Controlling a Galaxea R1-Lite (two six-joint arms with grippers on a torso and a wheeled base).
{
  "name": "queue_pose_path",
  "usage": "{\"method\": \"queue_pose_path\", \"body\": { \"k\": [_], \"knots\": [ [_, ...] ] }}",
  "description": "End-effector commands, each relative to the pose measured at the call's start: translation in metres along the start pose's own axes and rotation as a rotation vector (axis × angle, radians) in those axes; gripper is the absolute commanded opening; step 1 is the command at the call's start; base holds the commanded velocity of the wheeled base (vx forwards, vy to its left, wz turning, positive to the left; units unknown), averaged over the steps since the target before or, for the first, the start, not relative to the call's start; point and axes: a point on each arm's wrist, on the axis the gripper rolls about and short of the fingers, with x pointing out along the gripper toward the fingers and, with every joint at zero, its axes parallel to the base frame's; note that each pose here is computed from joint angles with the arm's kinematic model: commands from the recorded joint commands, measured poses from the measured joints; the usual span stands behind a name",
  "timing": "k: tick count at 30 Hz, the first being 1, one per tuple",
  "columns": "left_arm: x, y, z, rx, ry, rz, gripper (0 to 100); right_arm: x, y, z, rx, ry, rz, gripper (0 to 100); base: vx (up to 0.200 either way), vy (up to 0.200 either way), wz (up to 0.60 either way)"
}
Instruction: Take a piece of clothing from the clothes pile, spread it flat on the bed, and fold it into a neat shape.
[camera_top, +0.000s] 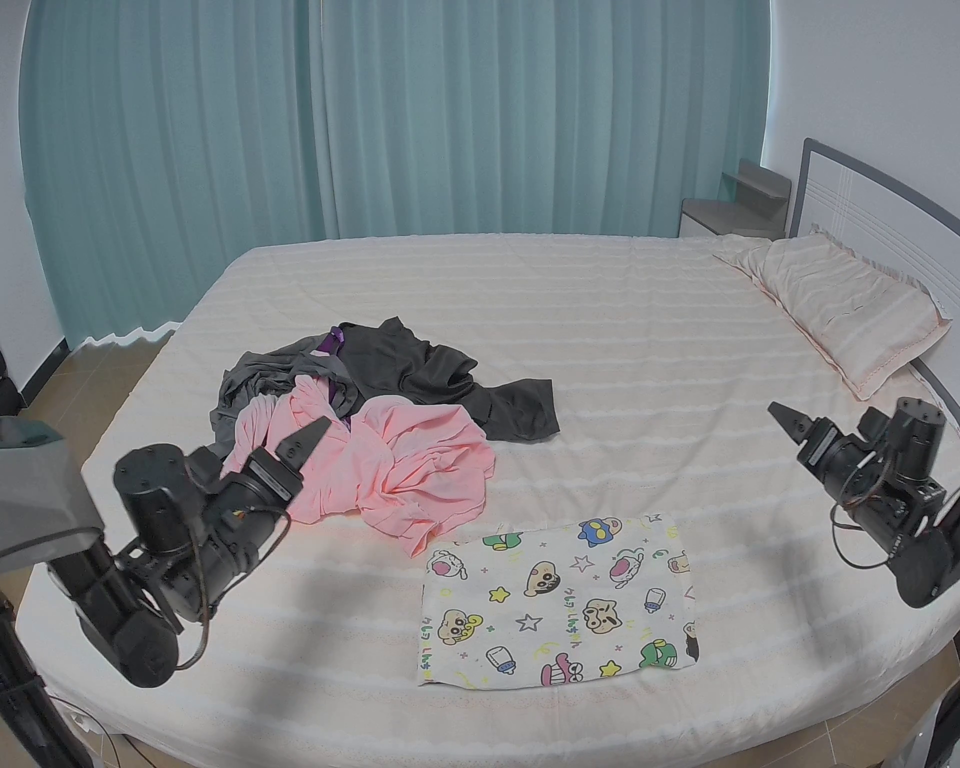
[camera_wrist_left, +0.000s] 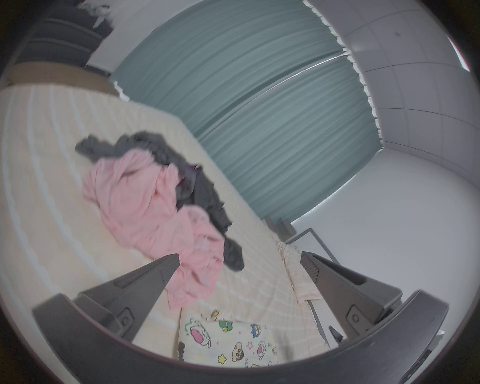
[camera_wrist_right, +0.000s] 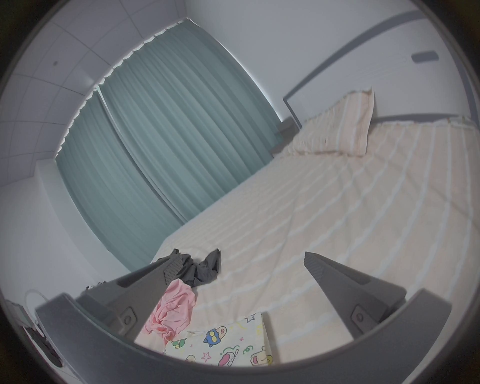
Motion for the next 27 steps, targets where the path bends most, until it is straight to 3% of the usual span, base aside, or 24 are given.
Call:
{"method": "queue_pose_path", "body": {
  "k": [1, 11, 16, 20, 24, 27],
  "knots": [
    [-0.084, -0.040, 0.050, 0.175, -0.196, -0.109, 100, -0.101, 0.010, 0.024, -0.100, -0.165, 0.067, 100, 0.000, 0.000, 0.00],
    [-0.185, -0.056, 0.064, 0.315, -0.335, -0.096, 100, -0.175, 0.009, 0.019, -0.184, -0.268, 0.117, 100, 0.000, 0.000, 0.00],
    [-0.241, -0.048, 0.058, 0.417, -0.338, -0.075, 100, -0.213, 0.002, 0.004, -0.235, -0.200, 0.148, 100, 0.000, 0.000, 0.00],
    [-0.263, -0.042, 0.053, 0.475, -0.320, -0.044, 100, -0.233, 0.000, -0.002, -0.272, -0.175, 0.171, 100, 0.000, 0.000, 0.00],
    [-0.287, -0.029, 0.045, 0.562, -0.330, 0.027, 100, -0.257, -0.009, -0.015, -0.331, -0.085, 0.105, 100, 0.000, 0.000, 0.00],
    [-0.296, -0.024, 0.042, 0.592, -0.372, 0.062, 100, -0.269, -0.015, -0.024, -0.396, -0.088, 0.106, 100, 0.000, 0.000, 0.00]
  ]
}}
